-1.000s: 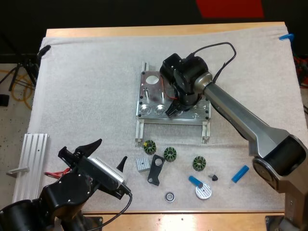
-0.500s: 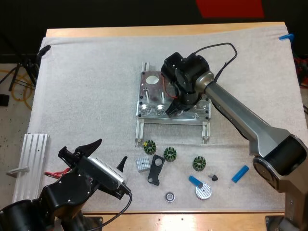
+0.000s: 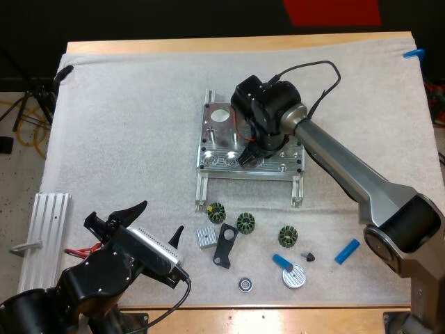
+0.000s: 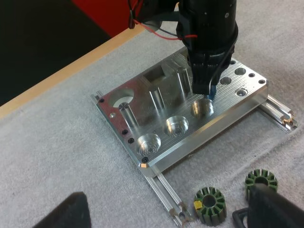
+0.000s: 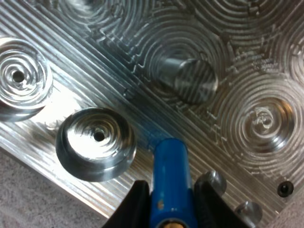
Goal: Load cells from left to right
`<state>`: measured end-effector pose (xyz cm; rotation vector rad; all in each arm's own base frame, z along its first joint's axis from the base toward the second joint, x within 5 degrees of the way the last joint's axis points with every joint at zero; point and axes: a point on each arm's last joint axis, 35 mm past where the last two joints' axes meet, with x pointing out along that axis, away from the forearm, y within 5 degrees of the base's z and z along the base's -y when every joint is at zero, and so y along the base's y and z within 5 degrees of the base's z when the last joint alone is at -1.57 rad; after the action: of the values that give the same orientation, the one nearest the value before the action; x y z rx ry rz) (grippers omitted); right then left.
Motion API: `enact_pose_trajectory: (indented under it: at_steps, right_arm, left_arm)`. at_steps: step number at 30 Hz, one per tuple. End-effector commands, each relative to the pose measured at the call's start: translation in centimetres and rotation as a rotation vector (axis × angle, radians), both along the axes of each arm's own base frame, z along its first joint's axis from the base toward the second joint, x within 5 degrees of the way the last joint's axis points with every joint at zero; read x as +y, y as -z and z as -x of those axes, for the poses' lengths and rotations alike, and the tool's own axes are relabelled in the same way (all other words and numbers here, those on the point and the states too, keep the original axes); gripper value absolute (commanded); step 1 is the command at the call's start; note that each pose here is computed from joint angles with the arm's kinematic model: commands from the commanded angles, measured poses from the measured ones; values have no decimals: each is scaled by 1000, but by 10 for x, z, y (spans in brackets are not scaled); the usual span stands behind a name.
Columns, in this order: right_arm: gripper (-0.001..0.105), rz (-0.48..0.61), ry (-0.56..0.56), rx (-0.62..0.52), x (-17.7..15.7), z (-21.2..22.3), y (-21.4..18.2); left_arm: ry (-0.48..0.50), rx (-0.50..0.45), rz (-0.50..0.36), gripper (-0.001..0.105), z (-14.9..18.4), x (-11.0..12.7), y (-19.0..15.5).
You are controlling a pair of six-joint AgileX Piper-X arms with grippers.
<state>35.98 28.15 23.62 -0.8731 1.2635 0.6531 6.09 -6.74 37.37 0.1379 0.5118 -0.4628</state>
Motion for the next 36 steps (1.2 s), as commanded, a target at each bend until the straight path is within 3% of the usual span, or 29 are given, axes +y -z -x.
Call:
enact_pose_trajectory:
  at_steps: [1, 11, 17, 36]
  right_arm:
    - [0, 22, -3, 39, -1, -2, 13]
    - [0, -10, 64, 5, -10, -14, 15]
    - [0, 25, 96, 55, -25, -16, 15]
    - [0, 35, 98, 67, -24, -20, 29]
  left_arm:
    - [-19, -17, 23, 67, 0, 1, -3]
    - [-19, -17, 23, 67, 0, 1, -3]
    - [-19, -17, 23, 67, 0, 1, -3]
    - [-19, -17, 23, 67, 0, 1, -3]
